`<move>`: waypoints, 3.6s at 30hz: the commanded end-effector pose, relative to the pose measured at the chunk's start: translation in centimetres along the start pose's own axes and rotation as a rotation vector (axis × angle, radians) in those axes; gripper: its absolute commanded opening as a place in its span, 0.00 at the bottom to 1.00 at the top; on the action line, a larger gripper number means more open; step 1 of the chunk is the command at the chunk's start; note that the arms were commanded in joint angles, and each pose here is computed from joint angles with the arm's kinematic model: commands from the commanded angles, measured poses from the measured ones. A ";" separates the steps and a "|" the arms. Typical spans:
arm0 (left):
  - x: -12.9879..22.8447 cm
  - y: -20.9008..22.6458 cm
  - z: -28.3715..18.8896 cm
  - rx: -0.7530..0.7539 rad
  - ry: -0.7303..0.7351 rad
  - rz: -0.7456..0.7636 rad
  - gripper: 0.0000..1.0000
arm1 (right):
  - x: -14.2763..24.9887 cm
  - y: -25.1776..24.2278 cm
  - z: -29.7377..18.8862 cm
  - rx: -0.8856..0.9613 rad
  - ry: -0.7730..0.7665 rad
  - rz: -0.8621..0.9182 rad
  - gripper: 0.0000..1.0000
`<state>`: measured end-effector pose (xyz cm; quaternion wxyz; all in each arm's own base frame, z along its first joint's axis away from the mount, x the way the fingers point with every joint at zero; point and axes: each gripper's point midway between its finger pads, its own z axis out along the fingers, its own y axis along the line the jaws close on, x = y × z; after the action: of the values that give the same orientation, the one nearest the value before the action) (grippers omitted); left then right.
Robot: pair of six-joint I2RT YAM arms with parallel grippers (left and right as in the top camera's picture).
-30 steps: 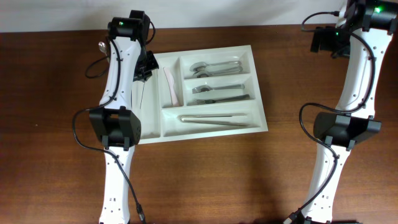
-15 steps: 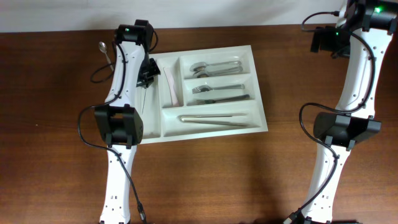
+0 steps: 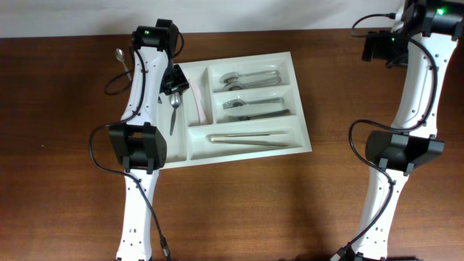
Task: Pack container
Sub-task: 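Lower the spoon into the left compartment and open the left gripper, then raise the left gripper and move it to the remaining spoon, then lower the left gripper toward the remaining metal spoon's bowl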
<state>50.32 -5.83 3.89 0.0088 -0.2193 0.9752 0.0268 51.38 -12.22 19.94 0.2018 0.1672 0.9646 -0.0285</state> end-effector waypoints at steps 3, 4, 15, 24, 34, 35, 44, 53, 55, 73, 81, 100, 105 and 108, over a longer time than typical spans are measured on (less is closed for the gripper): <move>-0.1 0.6 0.9 -0.020 0.015 -0.005 0.63 | 0.1 -0.2 -0.4 0.009 -0.001 -0.009 0.99; -0.1 0.5 0.7 -0.016 0.009 -0.005 0.63 | 0.1 -0.2 -0.4 0.009 -0.001 -0.010 0.99; -2.6 -0.5 -5.4 0.096 -0.174 0.000 0.61 | 0.1 -0.2 -0.4 0.009 -0.001 -0.010 0.99; -5.3 2.3 -8.1 0.138 -0.254 -0.141 0.64 | 0.1 -0.2 -0.4 0.009 -0.001 -0.009 0.99; -11.5 5.5 -9.9 0.247 -0.412 -0.351 0.82 | 0.1 -0.2 -0.4 0.009 -0.001 -0.010 0.99; -12.0 5.6 -10.2 0.257 -0.431 -0.355 0.82 | 0.1 -0.2 -0.4 0.009 -0.001 -0.010 0.99; -18.3 6.3 -12.5 0.292 -0.697 -0.419 0.93 | 0.1 -0.2 -0.4 0.009 -0.001 -0.010 0.99; -20.9 5.8 -7.3 0.299 -0.703 -0.429 0.98 | 0.1 -0.2 -0.4 0.009 -0.001 -0.010 0.99; -20.9 5.1 -5.5 0.321 -0.675 -0.415 0.98 | 0.1 -0.2 -0.4 0.009 -0.001 -0.010 0.99; -21.5 2.6 -0.6 0.397 -0.660 -0.329 1.00 | 0.1 -0.2 -0.4 0.009 -0.001 -0.010 0.99; -21.0 2.9 0.6 0.377 -0.633 -0.330 1.00 | 0.1 -0.2 -0.4 0.009 -0.001 -0.010 0.99; -17.1 5.7 3.8 0.208 -0.468 -0.417 0.99 | 0.1 -0.2 -0.4 0.009 -0.001 -0.009 0.99; -17.5 5.6 3.6 0.218 -0.483 -0.418 0.99 | 0.1 -0.2 -0.4 0.009 -0.001 -0.010 0.99; -17.7 5.2 3.0 0.233 -0.497 -0.414 0.99 | 0.1 -0.2 -0.4 0.009 -0.001 -0.010 0.99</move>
<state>64.33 6.69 1.91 0.2819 -0.3882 0.8769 -0.0278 51.39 -12.23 19.95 0.2020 0.1669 0.9646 -0.0288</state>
